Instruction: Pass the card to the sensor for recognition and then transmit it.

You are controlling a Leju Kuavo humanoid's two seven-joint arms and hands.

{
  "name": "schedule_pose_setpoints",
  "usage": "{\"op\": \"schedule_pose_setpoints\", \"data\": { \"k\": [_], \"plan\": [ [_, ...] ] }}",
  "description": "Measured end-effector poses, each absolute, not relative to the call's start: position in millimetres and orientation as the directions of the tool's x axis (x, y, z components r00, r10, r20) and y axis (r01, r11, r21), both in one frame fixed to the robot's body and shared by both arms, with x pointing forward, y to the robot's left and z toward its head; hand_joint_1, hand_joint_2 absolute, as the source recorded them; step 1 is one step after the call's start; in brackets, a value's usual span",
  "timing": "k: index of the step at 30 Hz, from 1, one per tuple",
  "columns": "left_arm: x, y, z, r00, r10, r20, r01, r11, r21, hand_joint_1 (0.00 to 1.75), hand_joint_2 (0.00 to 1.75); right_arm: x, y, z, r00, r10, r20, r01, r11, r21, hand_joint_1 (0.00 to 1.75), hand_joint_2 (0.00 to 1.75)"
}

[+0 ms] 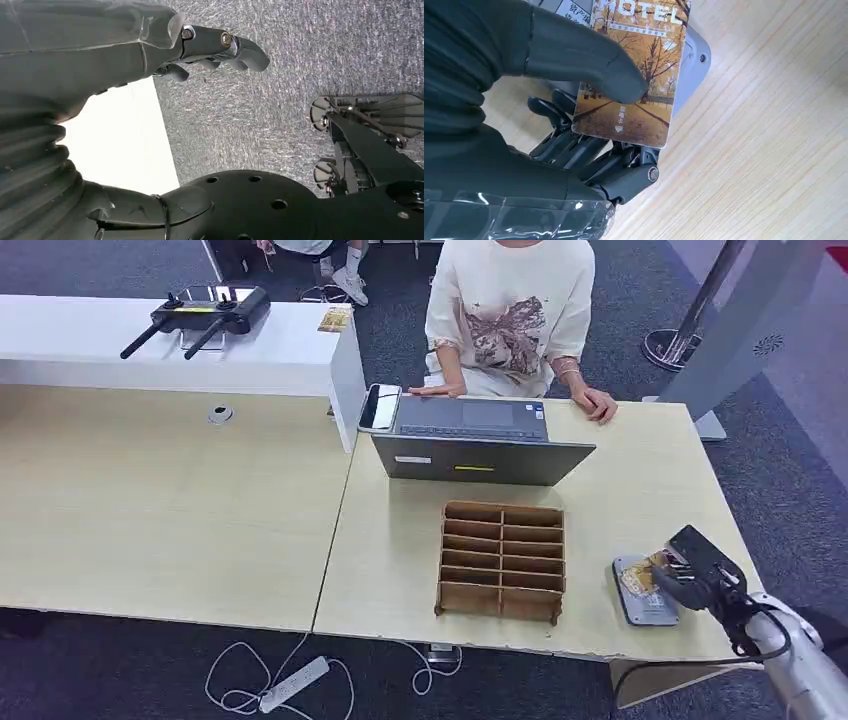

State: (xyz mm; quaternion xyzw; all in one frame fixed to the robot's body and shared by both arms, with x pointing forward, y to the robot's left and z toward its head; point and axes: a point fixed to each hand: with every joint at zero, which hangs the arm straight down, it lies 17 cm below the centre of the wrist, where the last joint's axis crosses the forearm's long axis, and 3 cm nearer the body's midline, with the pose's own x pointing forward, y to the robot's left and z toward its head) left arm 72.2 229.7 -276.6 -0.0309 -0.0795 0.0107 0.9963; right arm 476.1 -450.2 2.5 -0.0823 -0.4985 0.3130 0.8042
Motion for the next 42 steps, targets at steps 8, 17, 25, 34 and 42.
{"op": "schedule_pose_setpoints", "data": {
  "k": [8,17,25,34,42],
  "plan": [
    [72.9,229.5,-276.4,0.986,0.022,0.164,-0.011,0.998,-0.064,0.00,1.75,473.7,-447.4,9.9,0.296,0.487,0.822,-0.389,0.847,-0.362,1.75,1.75],
    [73.8,229.7,-276.2,0.985,0.024,0.171,-0.014,0.998,-0.064,0.00,1.75,478.8,-458.0,31.9,0.254,0.334,0.908,-0.282,0.923,-0.260,1.75,1.75],
    [73.3,229.9,-276.3,0.985,0.021,0.171,-0.010,0.998,-0.063,0.00,1.75,480.8,-472.8,75.2,0.133,0.189,0.973,-0.227,0.961,-0.156,1.75,1.75],
    [73.8,230.2,-276.5,0.985,0.017,0.173,-0.007,0.998,-0.055,0.00,1.75,498.0,-464.8,125.0,-0.059,0.214,0.975,-0.162,0.962,-0.221,1.75,1.75],
    [74.4,226.1,-276.3,0.985,0.022,0.173,-0.013,0.999,-0.053,0.00,1.75,526.9,-421.5,192.4,-0.274,0.364,0.890,-0.059,0.917,-0.394,1.75,1.75]
  ]
}}
